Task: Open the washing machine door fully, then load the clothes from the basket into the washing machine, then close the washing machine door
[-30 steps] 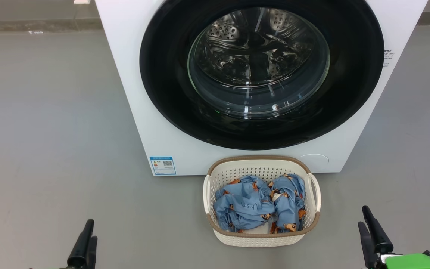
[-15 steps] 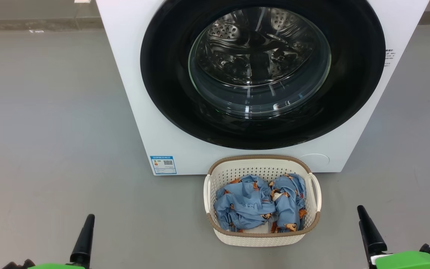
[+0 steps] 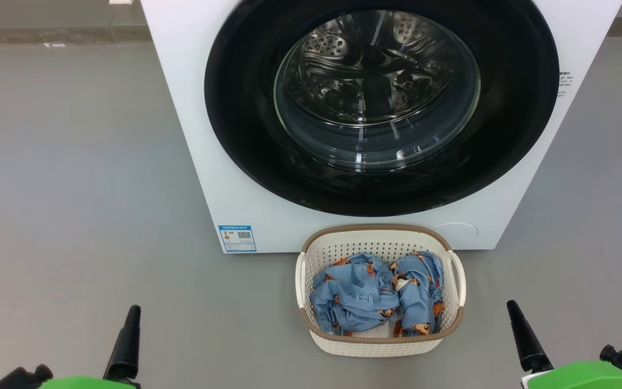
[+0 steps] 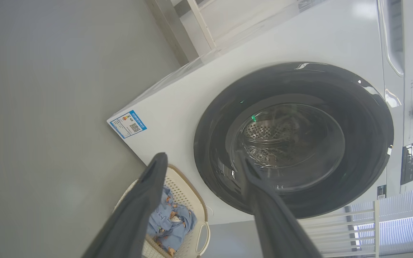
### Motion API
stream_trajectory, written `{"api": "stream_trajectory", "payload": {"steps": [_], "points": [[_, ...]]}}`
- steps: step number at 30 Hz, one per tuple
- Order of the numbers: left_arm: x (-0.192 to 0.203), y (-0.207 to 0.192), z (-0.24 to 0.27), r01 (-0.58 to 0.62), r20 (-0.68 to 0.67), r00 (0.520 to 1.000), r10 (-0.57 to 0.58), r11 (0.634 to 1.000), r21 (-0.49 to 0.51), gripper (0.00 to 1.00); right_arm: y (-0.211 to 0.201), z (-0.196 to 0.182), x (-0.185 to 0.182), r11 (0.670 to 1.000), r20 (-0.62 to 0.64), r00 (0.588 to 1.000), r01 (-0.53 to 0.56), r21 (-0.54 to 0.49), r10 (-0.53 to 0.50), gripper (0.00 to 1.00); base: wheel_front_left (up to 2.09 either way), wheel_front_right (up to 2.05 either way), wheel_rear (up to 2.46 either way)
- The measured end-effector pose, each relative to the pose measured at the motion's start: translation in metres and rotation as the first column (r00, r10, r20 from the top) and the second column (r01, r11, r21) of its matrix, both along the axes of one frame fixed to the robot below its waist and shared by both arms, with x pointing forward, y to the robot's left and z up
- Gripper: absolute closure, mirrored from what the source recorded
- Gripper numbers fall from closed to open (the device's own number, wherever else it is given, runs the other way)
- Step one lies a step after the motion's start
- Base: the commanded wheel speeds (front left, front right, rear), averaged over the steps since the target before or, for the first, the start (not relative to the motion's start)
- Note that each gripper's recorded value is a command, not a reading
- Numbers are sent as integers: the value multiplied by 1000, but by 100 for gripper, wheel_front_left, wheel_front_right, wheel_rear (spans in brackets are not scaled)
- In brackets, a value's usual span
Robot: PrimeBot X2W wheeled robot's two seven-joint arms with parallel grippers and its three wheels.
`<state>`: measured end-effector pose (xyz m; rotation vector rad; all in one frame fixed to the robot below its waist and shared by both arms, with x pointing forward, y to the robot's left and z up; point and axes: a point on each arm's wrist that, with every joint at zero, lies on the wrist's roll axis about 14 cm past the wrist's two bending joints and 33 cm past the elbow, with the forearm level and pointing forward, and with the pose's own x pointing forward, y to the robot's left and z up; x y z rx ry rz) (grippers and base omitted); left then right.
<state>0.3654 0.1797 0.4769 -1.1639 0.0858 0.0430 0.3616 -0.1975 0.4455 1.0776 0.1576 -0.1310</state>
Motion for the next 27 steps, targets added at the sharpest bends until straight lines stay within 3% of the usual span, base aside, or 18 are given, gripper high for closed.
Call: {"api": "stream_trajectory", "payload": {"steps": [15,27], "points": [[2,-5,9,17,39,999,-24,985,172,0,5,3,5,984,11,999,-42,-173,44,0,0,0,0],[4,-9,14,36,63,996,-60,943,329,0,5,3,6,944,8,997,-68,-321,75,0,0,0,0]]}}
